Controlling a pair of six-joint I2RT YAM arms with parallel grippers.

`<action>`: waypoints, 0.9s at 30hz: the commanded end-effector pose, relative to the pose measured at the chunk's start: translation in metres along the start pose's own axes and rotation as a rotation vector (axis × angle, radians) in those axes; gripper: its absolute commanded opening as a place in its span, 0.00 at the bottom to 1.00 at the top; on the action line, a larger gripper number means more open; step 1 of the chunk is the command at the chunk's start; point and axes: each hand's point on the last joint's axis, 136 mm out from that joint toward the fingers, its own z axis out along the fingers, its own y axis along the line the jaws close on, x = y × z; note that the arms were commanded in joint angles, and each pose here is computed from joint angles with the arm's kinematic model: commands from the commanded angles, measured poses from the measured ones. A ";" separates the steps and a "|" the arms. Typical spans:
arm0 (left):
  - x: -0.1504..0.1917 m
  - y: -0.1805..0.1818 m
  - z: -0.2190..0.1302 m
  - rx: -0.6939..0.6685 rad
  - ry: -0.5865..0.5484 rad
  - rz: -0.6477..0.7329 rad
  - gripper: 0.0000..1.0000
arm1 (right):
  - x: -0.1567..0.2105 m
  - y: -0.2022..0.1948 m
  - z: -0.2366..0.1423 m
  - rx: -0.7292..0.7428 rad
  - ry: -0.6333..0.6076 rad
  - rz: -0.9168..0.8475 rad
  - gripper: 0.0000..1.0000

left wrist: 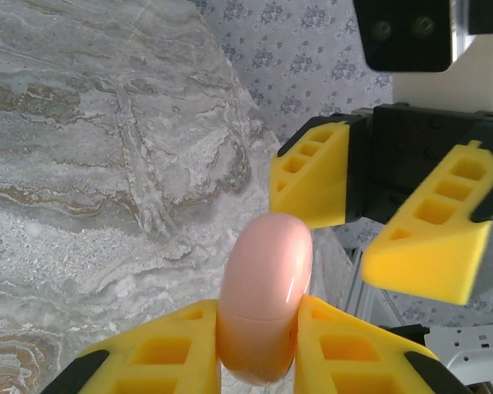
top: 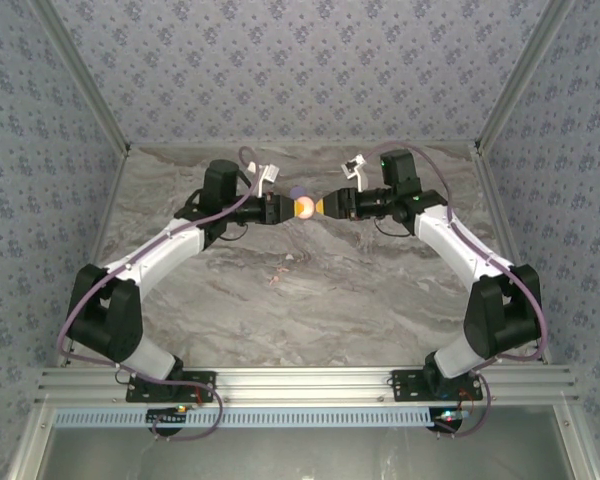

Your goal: Insert the wireless bluetooth earbuds into the charging case

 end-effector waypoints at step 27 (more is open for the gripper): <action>-0.002 -0.042 -0.008 0.108 -0.004 0.127 0.22 | -0.007 0.030 0.013 -0.104 0.052 -0.072 0.34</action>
